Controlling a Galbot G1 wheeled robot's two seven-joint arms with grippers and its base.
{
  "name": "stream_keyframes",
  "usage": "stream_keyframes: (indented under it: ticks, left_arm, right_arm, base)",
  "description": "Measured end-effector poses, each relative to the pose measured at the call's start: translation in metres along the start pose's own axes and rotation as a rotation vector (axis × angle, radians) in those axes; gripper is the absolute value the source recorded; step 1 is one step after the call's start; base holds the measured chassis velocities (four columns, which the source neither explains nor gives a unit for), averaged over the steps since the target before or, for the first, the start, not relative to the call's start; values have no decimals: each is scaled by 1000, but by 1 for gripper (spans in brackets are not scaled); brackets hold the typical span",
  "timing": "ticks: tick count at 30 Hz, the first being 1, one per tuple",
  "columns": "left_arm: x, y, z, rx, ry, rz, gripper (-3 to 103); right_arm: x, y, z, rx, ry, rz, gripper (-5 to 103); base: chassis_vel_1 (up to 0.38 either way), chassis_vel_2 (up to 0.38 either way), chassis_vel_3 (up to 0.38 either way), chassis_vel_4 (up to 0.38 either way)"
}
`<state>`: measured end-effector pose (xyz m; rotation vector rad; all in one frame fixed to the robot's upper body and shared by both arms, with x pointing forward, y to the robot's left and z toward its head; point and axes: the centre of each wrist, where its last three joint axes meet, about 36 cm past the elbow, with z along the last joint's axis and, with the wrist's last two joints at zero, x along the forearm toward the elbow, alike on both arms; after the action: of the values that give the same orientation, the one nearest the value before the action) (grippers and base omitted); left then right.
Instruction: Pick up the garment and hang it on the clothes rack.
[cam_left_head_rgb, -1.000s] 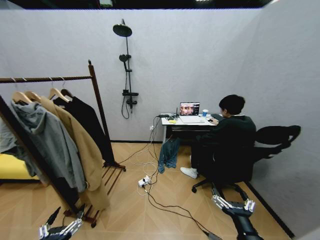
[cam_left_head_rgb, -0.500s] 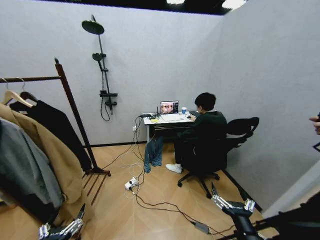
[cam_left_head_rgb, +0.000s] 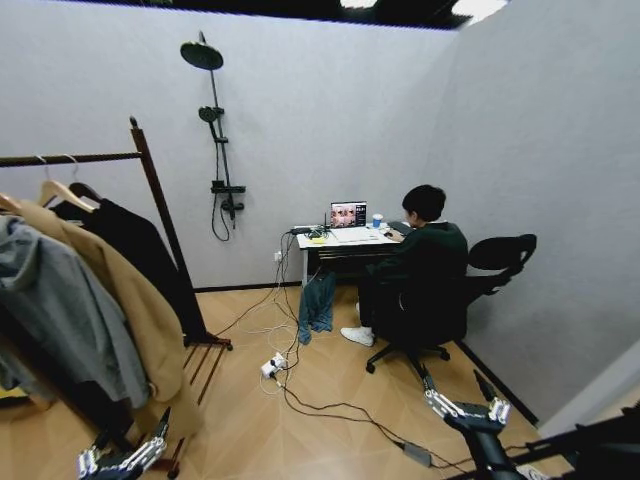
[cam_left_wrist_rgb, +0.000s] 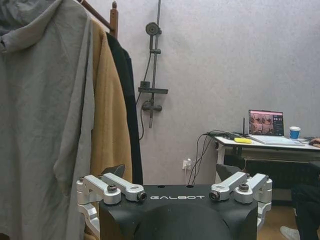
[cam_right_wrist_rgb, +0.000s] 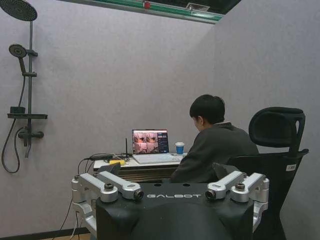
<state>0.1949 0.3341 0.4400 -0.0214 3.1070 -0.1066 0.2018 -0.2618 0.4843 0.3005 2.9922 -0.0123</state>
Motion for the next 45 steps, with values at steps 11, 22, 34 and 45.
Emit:
stream_keyframes:
  ticks: [11,22,34,45]
  left_arm:
    - [0,0,0,0,0,1,100]
    - [0,0,0,0,0,1,100]
    - [0,0,0,0,0,1,100]
    - [0,0,0,0,0,1,100]
  right_arm:
    - [0,0,0,0,0,0,100]
    - [0,0,0,0,0,0,100]
    - [0,0,0,0,0,0,100]
    - [0,0,0,0,0,0,100]
  base:
    - [-30,-7,26,16]
    - [69,-53,-83,60]
    - [204,-211,-223,229]
    - [337,-351,-347,351]
